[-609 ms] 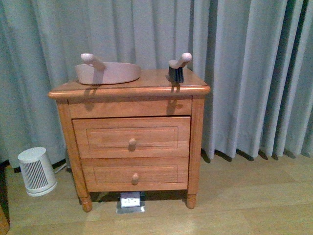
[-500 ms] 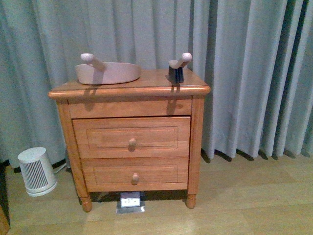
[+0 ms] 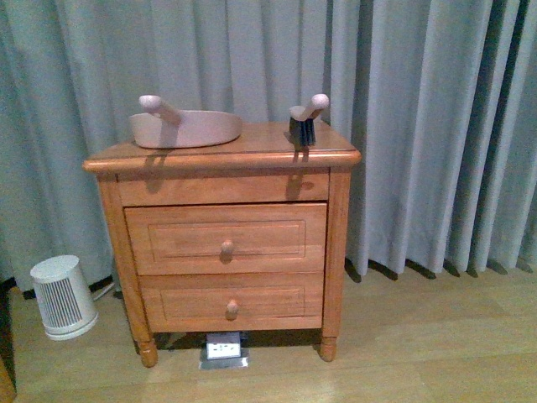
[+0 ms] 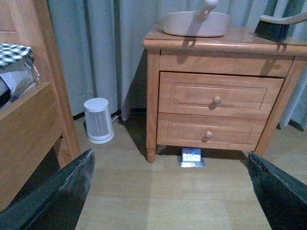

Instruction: Clean up trash

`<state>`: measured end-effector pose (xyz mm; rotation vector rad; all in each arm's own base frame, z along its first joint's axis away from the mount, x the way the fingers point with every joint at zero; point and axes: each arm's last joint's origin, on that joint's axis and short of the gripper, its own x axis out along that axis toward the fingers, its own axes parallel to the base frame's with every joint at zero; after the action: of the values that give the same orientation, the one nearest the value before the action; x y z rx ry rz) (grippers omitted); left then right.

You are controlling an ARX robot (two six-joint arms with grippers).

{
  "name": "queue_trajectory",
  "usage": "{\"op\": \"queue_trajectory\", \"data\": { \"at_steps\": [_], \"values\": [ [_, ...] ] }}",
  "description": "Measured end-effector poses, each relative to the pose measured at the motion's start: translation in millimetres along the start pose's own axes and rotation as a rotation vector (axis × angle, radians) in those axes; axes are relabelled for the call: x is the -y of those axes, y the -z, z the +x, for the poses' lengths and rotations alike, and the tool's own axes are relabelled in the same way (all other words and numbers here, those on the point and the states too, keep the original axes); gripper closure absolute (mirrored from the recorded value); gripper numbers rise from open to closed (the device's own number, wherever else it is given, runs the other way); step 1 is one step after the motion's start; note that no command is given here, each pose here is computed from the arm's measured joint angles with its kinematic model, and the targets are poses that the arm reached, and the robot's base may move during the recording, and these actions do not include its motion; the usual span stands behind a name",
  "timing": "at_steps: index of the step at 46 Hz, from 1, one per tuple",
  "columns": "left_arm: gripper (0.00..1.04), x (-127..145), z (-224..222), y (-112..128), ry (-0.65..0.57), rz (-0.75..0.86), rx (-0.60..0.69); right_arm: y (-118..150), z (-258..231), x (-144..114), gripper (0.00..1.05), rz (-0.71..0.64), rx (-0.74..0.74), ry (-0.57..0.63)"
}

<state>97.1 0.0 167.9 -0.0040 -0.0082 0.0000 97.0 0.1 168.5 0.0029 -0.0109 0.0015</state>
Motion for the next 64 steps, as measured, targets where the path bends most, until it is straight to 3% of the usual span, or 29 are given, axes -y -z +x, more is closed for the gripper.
{"op": "queue_trajectory", "data": {
  "at_steps": [64],
  "values": [
    [0.08, 0.0, 0.0, 0.0, 0.0, 0.0, 0.0, 0.0, 0.0, 0.0, 0.07, 0.0, 0.0, 0.0]
  ]
}}
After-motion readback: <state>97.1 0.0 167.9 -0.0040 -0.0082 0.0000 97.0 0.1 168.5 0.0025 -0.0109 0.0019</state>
